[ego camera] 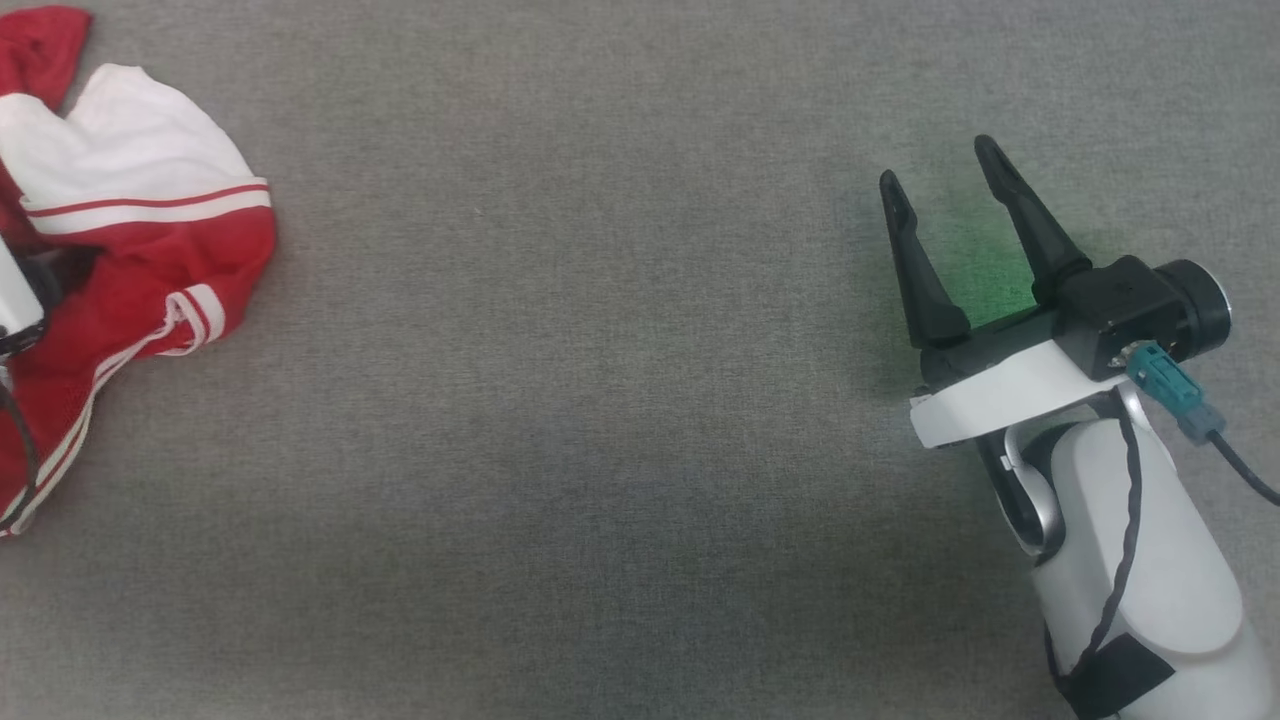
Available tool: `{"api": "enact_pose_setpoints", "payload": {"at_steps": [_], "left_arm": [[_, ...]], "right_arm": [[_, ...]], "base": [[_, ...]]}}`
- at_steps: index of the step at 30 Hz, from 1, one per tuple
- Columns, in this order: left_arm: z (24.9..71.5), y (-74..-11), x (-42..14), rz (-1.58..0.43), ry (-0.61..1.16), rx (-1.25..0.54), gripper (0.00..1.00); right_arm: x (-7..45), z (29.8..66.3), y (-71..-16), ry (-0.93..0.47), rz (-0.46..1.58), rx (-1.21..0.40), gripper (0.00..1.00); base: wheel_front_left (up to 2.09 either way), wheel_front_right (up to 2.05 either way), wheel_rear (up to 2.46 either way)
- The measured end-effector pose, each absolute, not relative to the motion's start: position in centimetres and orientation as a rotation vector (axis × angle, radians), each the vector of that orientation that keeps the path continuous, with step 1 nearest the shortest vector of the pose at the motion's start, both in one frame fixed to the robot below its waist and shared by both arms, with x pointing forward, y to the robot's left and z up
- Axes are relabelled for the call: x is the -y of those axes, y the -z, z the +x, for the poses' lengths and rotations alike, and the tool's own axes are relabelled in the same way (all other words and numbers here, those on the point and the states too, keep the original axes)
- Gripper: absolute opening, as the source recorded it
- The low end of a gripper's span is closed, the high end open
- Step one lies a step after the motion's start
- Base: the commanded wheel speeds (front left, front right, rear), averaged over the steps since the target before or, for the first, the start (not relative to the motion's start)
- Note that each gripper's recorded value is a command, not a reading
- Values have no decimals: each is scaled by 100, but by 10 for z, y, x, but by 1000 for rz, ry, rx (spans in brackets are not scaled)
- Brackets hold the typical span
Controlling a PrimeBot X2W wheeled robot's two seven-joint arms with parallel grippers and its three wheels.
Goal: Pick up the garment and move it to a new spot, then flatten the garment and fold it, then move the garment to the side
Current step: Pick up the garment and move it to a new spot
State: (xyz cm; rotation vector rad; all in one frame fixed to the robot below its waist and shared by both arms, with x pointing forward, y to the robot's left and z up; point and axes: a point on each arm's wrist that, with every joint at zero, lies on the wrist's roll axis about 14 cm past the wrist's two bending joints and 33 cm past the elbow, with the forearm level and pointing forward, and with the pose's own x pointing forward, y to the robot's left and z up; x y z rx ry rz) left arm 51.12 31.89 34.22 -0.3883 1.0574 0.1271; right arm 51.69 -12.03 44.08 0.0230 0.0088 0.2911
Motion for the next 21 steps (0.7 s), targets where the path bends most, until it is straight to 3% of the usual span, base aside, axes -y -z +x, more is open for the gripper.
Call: {"api": "enact_pose_setpoints", "payload": {"at_steps": [1, 2, 3, 12, 21], "left_arm": [[512, -341, -319, -383, -127, -1056, 93], [514, -342, -319, -377, -125, -1045, 36], [515, -343, -320, -383, -129, -1028, 0], [522, -389, -305, -399, -84, -789, 0], [538, -484, -234, -350, 213, -558, 0]], "right_arm": [[121, 517, -441, -289, 21, -7, 100], [120, 517, -442, -290, 20, -4, 100], [119, 517, -444, -294, 17, 2, 100], [110, 508, -479, -298, 47, 71, 100], [121, 490, -511, -245, 96, 131, 100]], "base": [[0, 0, 0], [0, 0, 0], [0, 0, 0], [0, 0, 0], [0, 0, 0]]}}
